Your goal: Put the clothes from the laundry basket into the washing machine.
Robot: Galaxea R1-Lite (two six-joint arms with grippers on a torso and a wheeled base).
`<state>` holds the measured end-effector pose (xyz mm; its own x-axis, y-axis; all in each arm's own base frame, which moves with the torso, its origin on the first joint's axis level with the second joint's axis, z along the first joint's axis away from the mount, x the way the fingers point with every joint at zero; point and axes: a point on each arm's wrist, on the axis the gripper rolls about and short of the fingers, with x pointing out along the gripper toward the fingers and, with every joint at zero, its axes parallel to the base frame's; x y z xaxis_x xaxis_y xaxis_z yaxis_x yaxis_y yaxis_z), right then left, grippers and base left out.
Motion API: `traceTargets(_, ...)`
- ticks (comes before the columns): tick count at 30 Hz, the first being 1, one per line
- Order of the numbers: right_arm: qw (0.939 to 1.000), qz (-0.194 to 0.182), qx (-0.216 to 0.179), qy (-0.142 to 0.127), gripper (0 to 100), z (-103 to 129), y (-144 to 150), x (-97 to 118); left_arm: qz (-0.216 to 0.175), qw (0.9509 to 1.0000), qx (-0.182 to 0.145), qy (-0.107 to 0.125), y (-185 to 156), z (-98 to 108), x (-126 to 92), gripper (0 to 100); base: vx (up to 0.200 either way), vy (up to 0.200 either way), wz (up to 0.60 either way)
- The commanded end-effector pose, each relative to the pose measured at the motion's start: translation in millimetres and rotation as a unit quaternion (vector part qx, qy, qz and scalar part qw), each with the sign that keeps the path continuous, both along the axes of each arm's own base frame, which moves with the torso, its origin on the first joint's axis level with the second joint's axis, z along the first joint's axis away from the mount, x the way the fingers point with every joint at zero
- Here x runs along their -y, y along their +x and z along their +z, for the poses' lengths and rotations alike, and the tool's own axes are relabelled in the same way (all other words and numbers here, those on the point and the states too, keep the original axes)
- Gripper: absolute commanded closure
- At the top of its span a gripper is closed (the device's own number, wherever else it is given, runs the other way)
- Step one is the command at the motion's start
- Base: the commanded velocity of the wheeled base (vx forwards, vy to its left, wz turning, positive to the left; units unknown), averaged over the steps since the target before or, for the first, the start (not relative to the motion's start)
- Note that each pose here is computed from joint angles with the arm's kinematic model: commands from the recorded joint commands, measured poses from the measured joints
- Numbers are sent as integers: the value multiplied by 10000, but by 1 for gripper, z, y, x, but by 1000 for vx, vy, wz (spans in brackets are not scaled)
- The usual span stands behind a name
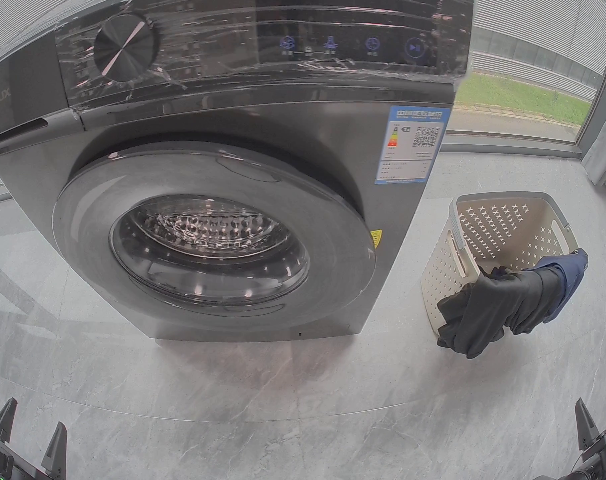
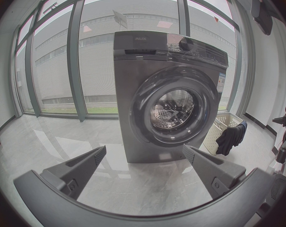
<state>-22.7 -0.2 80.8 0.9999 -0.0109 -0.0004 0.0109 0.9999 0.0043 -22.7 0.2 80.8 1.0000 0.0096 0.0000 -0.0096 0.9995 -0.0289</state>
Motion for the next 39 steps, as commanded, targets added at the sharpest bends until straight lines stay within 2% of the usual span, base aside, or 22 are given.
traceTargets(1,10000,1,-6,2,0,-5,0,0,6,10000,8,14,0,-5,0,0,0,0,0)
traceTargets(9,10000,-7,-13,2,0,-5,0,0,6,10000,8,14,0,-5,0,0,0,0,0)
traceTargets(12,10000,-7,-6,2,0,-5,0,0,6,10000,8,14,0,-5,0,0,0,0,600)
traceTargets(26,10000,1,2,2,0,-5,0,0,6,10000,8,-16,0,-5,0,0,0,0,0)
traceTargets(35,10000,-7,-13,2,0,-5,0,0,6,10000,8,7,0,-5,0,0,0,200,0)
traceTargets(39,10000,-7,-13,2,0,-5,0,0,6,10000,8,14,0,-5,0,0,0,0,0)
